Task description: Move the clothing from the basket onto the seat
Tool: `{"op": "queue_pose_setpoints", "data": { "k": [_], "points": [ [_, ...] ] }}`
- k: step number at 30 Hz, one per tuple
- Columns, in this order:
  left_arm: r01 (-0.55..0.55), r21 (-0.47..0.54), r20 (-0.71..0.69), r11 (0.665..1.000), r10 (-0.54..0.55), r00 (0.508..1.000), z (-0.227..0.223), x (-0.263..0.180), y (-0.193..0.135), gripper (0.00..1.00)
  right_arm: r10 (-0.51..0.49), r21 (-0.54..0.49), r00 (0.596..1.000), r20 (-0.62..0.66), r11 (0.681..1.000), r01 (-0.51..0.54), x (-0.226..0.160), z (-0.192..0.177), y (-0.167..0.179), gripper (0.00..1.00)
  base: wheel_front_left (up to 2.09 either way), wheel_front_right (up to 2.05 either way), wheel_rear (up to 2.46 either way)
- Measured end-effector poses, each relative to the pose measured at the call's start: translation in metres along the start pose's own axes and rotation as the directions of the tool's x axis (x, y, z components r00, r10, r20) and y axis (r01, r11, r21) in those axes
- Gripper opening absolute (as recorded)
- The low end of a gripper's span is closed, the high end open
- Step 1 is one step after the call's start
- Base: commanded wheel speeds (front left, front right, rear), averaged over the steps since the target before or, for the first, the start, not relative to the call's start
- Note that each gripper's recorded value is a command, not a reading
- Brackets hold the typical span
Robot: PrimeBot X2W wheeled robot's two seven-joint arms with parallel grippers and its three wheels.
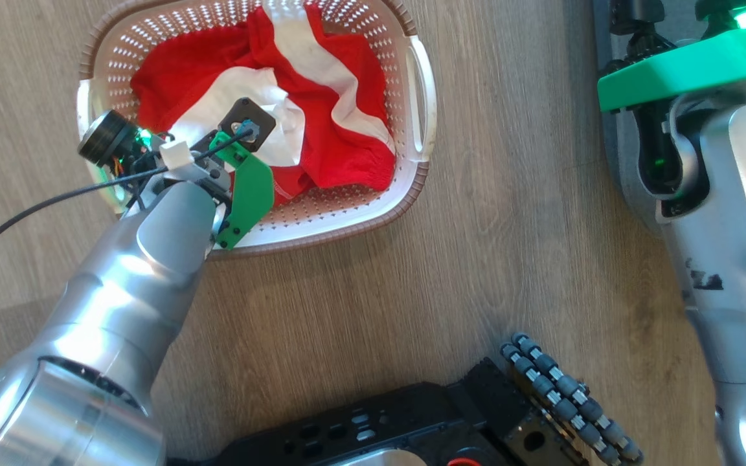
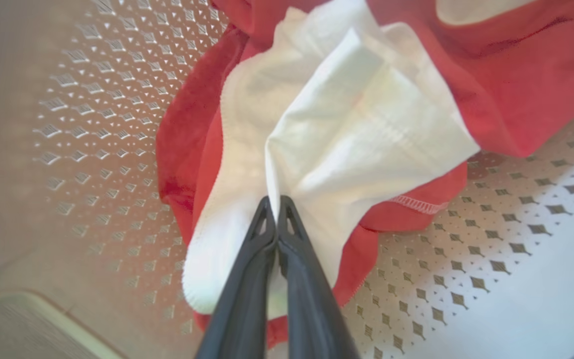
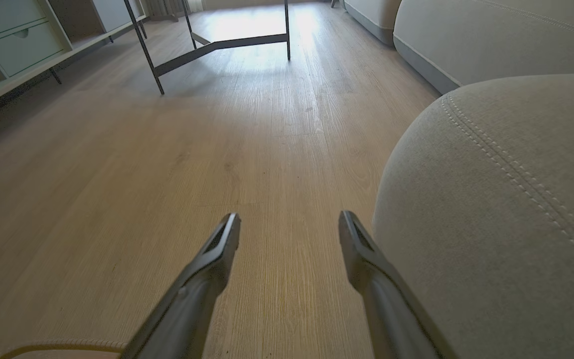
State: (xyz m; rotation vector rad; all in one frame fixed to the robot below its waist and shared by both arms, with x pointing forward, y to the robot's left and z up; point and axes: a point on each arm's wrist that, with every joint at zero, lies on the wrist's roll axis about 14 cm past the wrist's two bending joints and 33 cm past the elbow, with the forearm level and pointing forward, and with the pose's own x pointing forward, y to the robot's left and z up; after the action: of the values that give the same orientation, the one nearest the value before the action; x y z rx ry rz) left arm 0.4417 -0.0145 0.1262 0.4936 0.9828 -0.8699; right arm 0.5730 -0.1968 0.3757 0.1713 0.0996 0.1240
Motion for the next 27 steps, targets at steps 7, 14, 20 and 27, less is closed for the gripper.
{"op": "queue_pose_setpoints", "data": {
  "k": [7, 14, 20, 27],
  "points": [
    [-0.025, -0.062, 0.1, 0.998, 0.031, 0.994, 0.017, -0.018, 0.003, 0.0, 0.017, 0.008, 0.999, 0.04, 1.0, -0.017, 0.001, 0.02, 0.008, 1.0, 0.0, 0.0, 0.0],
    [-0.052, -0.19, 0.215, 0.98, 0.093, 0.972, 0.036, -0.05, 0.006, 0.0, 0.052, -0.01, 0.994, 0.094, 0.999, -0.051, 0.0, 0.052, 0.02, 1.0, 0.0, 0.0, 0.0],
    [-0.078, -0.254, 0.291, 0.964, 0.153, 0.945, 0.051, -0.084, 0.011, 0.0, 0.068, 0.001, 0.991, 0.113, 0.998, -0.068, -0.015, 0.069, 0.033, 1.0, 0.0, 0.0, 0.0],
    [-0.089, -0.365, 0.423, 0.927, 0.25, 0.871, 0.085, -0.132, 0.02, 0.0, 0.087, 0.002, 0.985, 0.146, 0.996, -0.089, -0.033, 0.095, 0.047, 1.0, 0.0, 0.0, 0.0]
  ]
}}
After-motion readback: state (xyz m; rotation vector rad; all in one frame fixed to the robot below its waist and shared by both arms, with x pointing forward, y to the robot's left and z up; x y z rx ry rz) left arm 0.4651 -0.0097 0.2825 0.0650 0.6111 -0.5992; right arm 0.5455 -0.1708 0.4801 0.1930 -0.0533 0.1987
